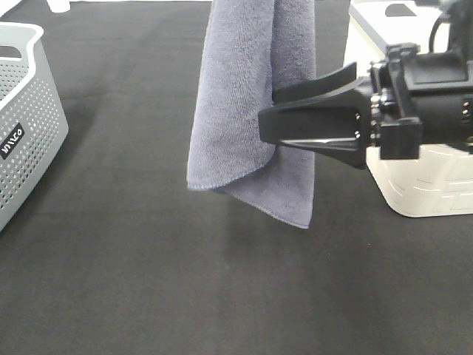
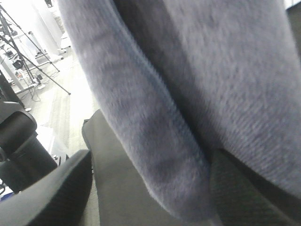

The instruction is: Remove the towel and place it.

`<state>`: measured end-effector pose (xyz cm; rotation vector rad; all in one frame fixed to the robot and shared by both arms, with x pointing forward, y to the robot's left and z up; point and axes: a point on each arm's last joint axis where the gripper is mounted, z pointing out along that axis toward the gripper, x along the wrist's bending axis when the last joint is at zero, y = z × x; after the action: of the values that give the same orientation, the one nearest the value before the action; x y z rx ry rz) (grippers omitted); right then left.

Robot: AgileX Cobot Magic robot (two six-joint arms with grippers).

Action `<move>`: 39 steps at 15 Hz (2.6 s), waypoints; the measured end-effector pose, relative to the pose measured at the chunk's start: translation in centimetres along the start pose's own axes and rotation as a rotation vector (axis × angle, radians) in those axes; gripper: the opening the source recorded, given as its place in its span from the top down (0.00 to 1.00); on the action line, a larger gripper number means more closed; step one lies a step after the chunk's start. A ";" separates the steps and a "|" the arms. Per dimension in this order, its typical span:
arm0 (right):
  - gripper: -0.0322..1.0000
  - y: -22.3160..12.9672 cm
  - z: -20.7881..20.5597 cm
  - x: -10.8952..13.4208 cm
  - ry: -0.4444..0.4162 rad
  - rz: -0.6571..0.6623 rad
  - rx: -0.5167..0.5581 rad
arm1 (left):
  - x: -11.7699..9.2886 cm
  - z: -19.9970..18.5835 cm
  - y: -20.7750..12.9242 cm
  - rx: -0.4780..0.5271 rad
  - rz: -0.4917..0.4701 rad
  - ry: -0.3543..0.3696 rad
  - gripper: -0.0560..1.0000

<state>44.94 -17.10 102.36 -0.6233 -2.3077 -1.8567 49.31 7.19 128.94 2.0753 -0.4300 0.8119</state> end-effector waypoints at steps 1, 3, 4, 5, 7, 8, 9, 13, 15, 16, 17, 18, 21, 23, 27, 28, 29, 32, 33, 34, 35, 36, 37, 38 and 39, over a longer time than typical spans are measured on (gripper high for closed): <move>0.31 -0.2 0.2 -0.3 0.005 0.020 -0.002 | 0.0 0.0 0.0 0.000 0.000 -0.001 0.95; 0.31 -0.4 0.4 -0.8 0.001 0.031 -0.018 | 0.0 0.0 0.1 -0.006 -0.003 -0.003 0.95; 0.31 -0.4 0.5 -1.2 -0.014 0.030 -0.030 | 0.0 0.0 0.1 -0.006 -0.003 -0.003 0.95; 0.31 -0.5 0.6 -1.4 -0.019 0.040 -0.037 | 0.0 0.0 0.1 -0.006 -0.003 -0.003 0.95; 0.31 -0.5 0.7 -1.4 -0.013 0.039 -0.042 | 0.0 0.0 0.1 -0.006 -0.003 -0.002 0.95; 0.31 -0.5 0.7 -1.3 -0.007 0.033 -0.044 | 0.0 0.0 0.1 -0.006 -0.003 -0.002 0.95; 0.31 -0.5 0.7 -1.3 0.004 0.034 -0.046 | 0.0 0.0 0.1 -0.006 -0.003 -0.002 0.95; 0.36 -0.8 1.9 -0.5 0.051 0.023 -0.019 | 0.0 0.0 0.1 -0.009 -0.004 -0.002 0.95; 0.36 -1.1 2.9 -0.2 0.022 -0.003 0.020 | 0.0 0.0 0.1 -0.011 -0.006 -0.003 0.95; 0.37 -1.1 2.9 -0.4 0.003 0.001 0.017 | 0.0 0.0 0.1 -0.011 -0.006 -0.003 0.95; 0.38 -1.0 2.9 -0.4 -0.005 0.002 0.007 | 0.0 0.0 0.1 -0.011 -0.006 -0.003 0.95; 0.39 -1.0 3.0 -0.4 -0.006 -0.015 0.005 | 0.0 0.0 0.1 -0.011 -0.006 -0.003 0.95; 0.40 -0.7 3.0 -0.5 -0.010 -0.048 -0.004 | 0.0 0.0 0.1 -0.011 -0.006 -0.004 0.95; 0.46 -0.7 3.0 -0.5 -0.009 -0.049 -0.005 | 0.0 0.2 0.0 -0.009 -0.008 -0.007 0.95; 0.75 -0.6 3.0 -0.4 -0.002 -0.007 -0.009 | 0.0 1.0 -0.4 -0.004 -0.015 -0.019 0.95; 0.84 -0.6 3.0 -0.4 0.000 0.059 -0.002 | 0.0 1.0 -0.4 -0.004 -0.015 -0.019 0.95; 0.94 -0.9 3.0 -0.3 0.010 0.128 0.029 | 0.0 1.0 -0.4 -0.001 -0.014 -0.018 0.95; 0.96 -1.3 2.2 1.1 0.031 0.222 0.160 | 0.1 1.3 -1.4 0.087 -0.016 -0.010 0.95; 0.96 -1.1 1.6 1.9 0.024 0.236 0.197 | 0.1 1.6 -2.0 0.131 -0.035 -0.018 0.95; 0.96 -0.9 1.0 2.6 -0.006 0.243 0.239 | -0.1 2.0 -2.7 0.188 -0.064 -0.036 0.95; 0.96 -0.8 0.4 3.1 -0.050 0.248 0.272 | -0.2 2.4 -3.4 0.238 -0.092 -0.057 0.95; 0.96 -0.8 0.0 3.4 -0.072 0.240 0.291 | -0.3 2.7 -3.7 0.255 -0.106 -0.062 0.95; 0.96 -0.6 -0.6 3.7 -0.130 0.241 0.321 | -0.3 3.0 -4.1 0.284 -0.137 -0.061 0.95; 0.96 -0.1 -1.3 3.9 -0.191 0.226 0.363 | -0.3 3.3 -4.4 0.299 -0.158 -0.061 0.95; 0.96 0.6 -1.9 3.9 -0.254 0.212 0.407 | -0.3 3.5 -4.6 0.306 -0.179 -0.060 0.95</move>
<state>41.28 -17.86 104.71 -1.0370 -2.5464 -1.2267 53.02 7.03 124.56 2.3855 -0.1538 0.7461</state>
